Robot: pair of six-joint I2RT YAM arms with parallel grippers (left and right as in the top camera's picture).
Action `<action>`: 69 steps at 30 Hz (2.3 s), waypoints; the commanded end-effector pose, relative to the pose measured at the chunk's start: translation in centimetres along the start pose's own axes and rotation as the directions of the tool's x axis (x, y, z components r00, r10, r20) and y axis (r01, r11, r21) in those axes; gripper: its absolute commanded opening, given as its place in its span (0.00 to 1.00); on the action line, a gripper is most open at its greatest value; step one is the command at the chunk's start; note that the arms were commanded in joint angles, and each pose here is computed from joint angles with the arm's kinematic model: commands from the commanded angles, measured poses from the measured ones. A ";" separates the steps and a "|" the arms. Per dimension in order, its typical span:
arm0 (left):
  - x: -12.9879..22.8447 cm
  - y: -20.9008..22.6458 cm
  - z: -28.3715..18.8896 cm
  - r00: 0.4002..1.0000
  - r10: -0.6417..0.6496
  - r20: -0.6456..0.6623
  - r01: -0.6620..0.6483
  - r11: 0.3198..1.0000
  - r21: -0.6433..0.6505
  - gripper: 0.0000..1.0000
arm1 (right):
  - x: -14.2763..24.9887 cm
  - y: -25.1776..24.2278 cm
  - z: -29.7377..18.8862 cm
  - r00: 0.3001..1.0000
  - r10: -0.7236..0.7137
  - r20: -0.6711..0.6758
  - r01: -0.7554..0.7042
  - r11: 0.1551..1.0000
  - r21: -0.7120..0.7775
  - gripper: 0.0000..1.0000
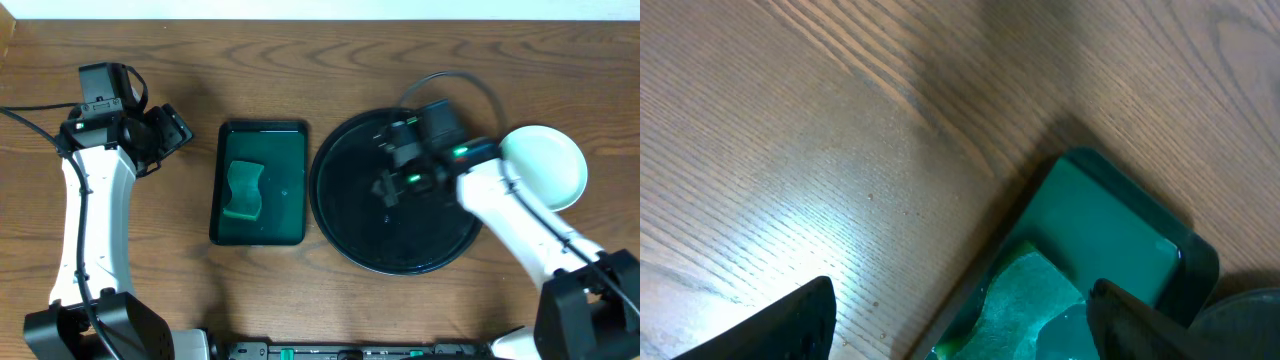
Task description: Clean dirty plates on tray and stack at the side
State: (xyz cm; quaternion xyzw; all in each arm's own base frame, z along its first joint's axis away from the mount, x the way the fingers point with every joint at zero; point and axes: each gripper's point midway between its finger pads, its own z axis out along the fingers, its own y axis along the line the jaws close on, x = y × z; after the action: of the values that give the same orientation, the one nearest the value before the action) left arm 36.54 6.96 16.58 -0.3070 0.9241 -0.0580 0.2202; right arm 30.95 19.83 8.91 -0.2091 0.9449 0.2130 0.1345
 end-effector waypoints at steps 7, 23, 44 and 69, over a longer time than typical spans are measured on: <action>-0.3 0.1 -0.1 1.000 -0.012 0.008 0.012 1.000 -0.004 0.81 | 1.2 6.7 2.2 0.978 -0.206 -0.001 0.202 0.953 0.224 0.50; -0.3 0.1 -0.1 1.000 -0.012 0.008 0.012 1.000 -0.004 0.80 | 5.7 8.8 10.2 0.916 -0.361 -0.177 0.400 0.861 0.316 0.42; -0.3 0.1 -0.1 1.000 -0.012 0.008 0.012 1.000 -0.004 0.80 | 6.8 10.0 10.8 0.912 -0.357 -0.201 0.398 0.889 0.227 0.02; -0.3 0.1 -0.1 1.000 -0.012 0.008 0.012 1.000 -0.004 0.81 | 6.7 11.9 11.2 0.854 -0.486 -0.185 0.516 0.839 0.172 0.01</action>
State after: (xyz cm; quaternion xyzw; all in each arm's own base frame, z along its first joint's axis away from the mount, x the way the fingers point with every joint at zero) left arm 36.54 6.96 16.58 -0.3070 0.9241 -0.0580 0.2202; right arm 23.41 31.35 1.75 -0.4145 0.8936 0.0224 0.1706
